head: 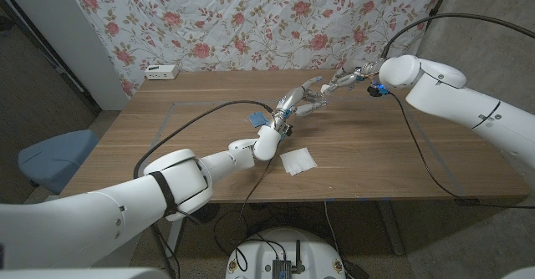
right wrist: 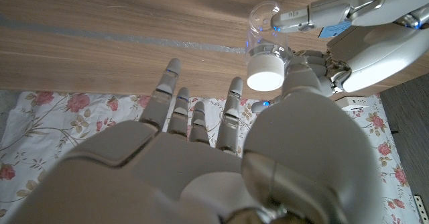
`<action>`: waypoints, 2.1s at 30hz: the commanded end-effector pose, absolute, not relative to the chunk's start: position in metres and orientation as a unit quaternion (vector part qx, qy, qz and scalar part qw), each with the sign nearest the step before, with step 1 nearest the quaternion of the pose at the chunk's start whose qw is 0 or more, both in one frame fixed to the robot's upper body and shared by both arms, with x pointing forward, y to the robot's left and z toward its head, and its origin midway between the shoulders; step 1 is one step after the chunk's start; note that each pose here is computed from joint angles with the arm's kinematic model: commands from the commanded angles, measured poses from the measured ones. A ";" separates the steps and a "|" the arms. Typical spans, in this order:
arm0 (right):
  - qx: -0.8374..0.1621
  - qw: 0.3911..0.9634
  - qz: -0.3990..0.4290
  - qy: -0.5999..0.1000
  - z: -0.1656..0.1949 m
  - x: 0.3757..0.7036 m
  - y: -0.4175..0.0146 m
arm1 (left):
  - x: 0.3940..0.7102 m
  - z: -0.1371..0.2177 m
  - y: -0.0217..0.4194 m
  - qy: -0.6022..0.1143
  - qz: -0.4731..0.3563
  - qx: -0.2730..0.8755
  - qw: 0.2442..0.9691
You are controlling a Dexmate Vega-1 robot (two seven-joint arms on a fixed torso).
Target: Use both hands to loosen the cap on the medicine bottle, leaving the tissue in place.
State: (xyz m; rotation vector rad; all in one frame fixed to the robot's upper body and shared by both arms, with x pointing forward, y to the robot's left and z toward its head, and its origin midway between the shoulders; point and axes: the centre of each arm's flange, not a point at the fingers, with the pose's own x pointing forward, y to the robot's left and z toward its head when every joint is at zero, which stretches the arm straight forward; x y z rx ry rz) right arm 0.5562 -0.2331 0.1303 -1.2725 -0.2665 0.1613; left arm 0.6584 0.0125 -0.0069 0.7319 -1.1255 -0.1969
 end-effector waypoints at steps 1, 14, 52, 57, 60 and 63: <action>-0.591 0.794 0.064 -0.128 0.128 0.559 -0.232 | 0.659 -0.005 0.012 -0.520 -0.093 0.340 0.778; -0.590 0.794 0.066 -0.130 0.130 0.561 -0.230 | 0.661 -0.003 0.011 -0.516 -0.094 0.343 0.779; -0.572 0.804 0.084 -0.138 0.135 0.564 -0.232 | 0.664 -0.003 0.008 -0.508 -0.094 0.350 0.781; -0.569 0.807 0.082 -0.138 0.133 0.565 -0.233 | 0.663 -0.002 0.008 -0.512 -0.095 0.350 0.779; -0.568 0.808 0.079 -0.138 0.133 0.565 -0.234 | 0.662 -0.002 0.007 -0.514 -0.095 0.351 0.777; -0.567 0.809 0.079 -0.137 0.132 0.566 -0.234 | 0.662 -0.001 0.007 -0.515 -0.095 0.351 0.776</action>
